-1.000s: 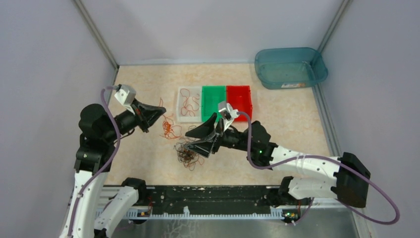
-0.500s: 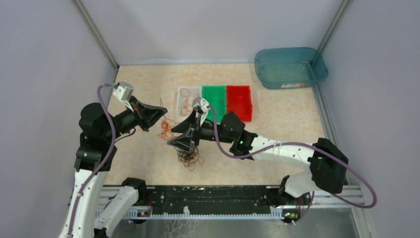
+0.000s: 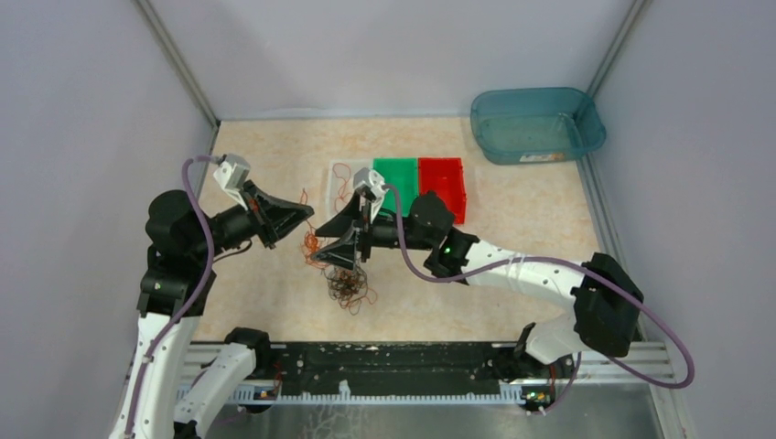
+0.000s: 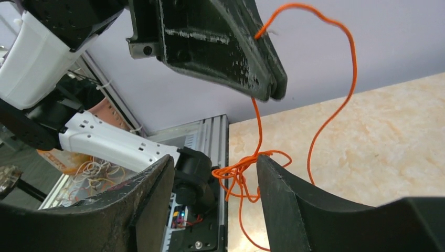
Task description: Untangle the cables
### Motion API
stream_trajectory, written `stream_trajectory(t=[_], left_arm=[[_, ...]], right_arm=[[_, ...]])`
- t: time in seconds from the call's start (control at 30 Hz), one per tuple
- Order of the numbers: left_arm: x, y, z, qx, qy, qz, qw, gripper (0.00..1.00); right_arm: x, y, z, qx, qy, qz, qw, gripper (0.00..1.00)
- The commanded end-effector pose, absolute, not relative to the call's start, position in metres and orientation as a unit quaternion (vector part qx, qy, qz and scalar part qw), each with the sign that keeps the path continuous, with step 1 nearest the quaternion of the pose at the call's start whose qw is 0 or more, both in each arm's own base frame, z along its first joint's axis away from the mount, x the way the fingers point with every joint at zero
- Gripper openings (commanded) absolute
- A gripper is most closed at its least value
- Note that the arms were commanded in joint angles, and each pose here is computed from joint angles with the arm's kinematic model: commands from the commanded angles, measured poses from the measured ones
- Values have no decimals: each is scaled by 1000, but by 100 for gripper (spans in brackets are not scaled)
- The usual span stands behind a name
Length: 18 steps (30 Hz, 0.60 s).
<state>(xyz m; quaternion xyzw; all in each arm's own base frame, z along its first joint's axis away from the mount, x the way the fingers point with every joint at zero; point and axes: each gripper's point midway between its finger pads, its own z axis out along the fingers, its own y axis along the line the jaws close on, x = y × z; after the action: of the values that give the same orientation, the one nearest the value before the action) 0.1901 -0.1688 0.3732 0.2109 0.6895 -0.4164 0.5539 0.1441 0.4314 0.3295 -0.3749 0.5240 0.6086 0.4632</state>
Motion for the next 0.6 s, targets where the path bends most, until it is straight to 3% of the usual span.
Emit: stream_trajectory(t=[0.0,0.27,0.57], left_arm=[[177,-174,385,229,673,-439,549,0],[178,-173,388,230,671,-432,557,0],[184,-168,412,232,650,-411,596,0]], right_arm=[[138,438,376,-397,457,634,481,58],[117,448,395,-402,402,703,427,41],[113,458,359,-384,431,719,387,24]])
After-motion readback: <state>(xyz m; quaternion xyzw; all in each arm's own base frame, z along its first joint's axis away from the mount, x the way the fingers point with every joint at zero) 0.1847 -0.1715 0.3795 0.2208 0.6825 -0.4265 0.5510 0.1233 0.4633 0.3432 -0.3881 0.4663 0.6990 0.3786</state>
